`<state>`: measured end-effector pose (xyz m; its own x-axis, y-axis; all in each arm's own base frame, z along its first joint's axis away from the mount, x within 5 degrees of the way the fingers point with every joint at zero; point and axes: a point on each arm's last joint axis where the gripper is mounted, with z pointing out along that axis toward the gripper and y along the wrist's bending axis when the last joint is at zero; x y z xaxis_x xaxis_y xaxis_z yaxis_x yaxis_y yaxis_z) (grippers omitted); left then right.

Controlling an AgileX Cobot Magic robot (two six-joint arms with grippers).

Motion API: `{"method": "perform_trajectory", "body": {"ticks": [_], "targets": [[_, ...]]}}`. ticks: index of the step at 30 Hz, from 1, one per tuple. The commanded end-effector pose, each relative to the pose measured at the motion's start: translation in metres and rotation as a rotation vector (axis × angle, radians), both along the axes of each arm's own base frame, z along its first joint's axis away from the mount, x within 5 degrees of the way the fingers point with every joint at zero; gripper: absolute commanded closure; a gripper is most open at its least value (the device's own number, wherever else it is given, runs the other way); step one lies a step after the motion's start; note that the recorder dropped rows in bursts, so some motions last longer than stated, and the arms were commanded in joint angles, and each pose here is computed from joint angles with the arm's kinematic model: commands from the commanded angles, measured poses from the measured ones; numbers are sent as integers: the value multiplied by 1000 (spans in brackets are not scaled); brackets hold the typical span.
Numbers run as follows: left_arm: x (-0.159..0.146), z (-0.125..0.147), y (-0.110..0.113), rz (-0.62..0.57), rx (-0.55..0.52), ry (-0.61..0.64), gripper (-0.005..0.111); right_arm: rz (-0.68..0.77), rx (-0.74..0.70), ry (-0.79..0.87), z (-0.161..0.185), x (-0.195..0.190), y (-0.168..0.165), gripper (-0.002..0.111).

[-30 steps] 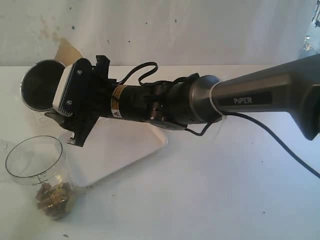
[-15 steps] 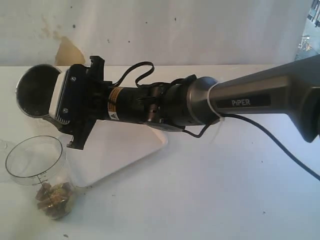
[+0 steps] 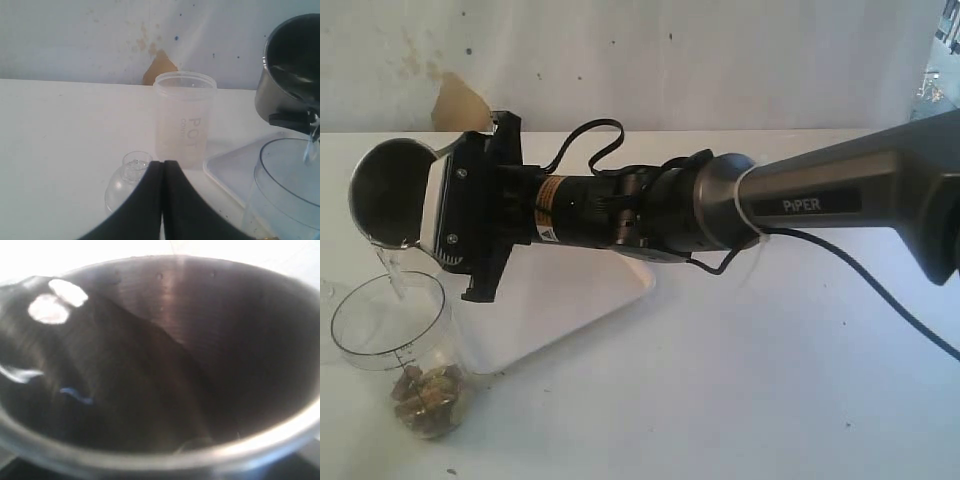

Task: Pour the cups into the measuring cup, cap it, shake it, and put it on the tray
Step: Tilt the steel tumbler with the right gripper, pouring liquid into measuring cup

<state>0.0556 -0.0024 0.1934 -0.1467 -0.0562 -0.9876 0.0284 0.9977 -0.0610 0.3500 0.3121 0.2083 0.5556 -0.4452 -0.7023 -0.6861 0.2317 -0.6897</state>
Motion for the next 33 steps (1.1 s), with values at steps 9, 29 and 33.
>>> {"method": "perform_trajectory", "body": {"ticks": [9, 29, 33], "targets": [[0, -1, 0, -5, -4, 0, 107, 67, 34, -125, 17, -9, 9, 108], [0, -1, 0, -5, -4, 0, 107, 77, -10, -206, 18, -9, 9, 108], [0, -1, 0, -5, -4, 0, 107, 77, -10, -206, 18, -9, 9, 108]]}}
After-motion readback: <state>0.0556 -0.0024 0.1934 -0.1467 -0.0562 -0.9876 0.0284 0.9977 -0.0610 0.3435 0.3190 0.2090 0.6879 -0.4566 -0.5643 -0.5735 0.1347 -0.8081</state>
